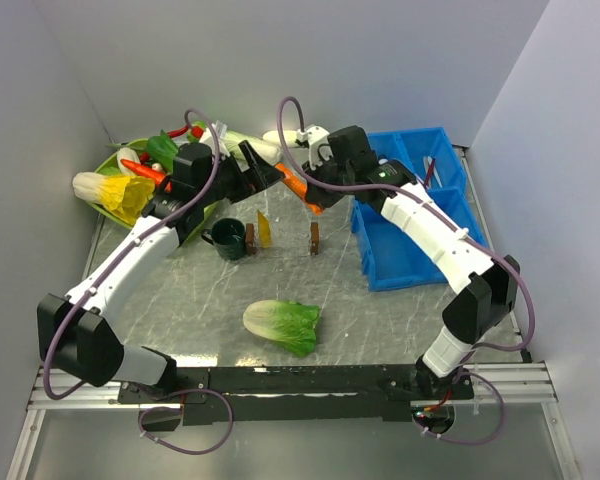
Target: Prepare toiletry sets of a toothbrush and toothpaste on the tray
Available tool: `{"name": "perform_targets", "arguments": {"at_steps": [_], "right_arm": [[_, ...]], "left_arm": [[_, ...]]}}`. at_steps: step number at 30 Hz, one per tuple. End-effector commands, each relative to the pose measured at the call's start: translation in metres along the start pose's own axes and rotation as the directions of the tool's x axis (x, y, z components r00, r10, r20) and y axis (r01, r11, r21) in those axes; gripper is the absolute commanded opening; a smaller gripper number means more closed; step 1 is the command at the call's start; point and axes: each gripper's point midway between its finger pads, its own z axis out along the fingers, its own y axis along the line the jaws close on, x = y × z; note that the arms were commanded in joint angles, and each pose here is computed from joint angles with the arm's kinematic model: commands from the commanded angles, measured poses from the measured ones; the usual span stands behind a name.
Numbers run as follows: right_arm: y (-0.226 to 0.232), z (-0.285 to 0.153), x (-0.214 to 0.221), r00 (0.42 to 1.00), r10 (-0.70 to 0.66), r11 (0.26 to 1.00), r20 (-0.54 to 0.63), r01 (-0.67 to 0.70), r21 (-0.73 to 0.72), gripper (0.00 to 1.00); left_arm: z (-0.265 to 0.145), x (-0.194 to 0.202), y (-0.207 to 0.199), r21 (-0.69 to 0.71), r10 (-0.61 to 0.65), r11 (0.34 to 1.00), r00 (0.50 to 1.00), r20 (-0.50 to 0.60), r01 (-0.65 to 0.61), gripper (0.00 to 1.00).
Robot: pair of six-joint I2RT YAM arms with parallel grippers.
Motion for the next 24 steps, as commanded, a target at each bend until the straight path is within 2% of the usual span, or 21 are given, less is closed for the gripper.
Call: {"name": "perform_targets", "arguments": {"at_steps": [1,5,19,24], "right_arm": [[0.012,-0.032,-0.033,0.991,-0.058,0.998,0.117,0.059,-0.002,0.0],[0.025,-0.032,-0.033,0.989,-0.082,0.996,0.122,0.086,-0.027,0.0],[0.037,-0.048,-0.031,0.977,-0.17,0.985,0.13,0.168,0.029,0.0],[0.042,-0.045,-0.03,0.975,-0.181,0.983,0.128,0.18,0.023,0.0]], "left_arm": [[-0.017,-0.009,-0.02,0.062,-0.047,0.997,0.998,0.048,0.044,0.97],[-0.021,-0.011,-0.022,0.08,-0.08,0.994,0.994,0.074,0.074,0.96],[-0.008,-0.005,-0.022,0.095,-0.127,0.988,0.991,0.031,0.123,0.99],[-0.004,-0.001,-0.023,0.114,-0.152,0.982,0.988,0.013,0.149,0.84]]}}
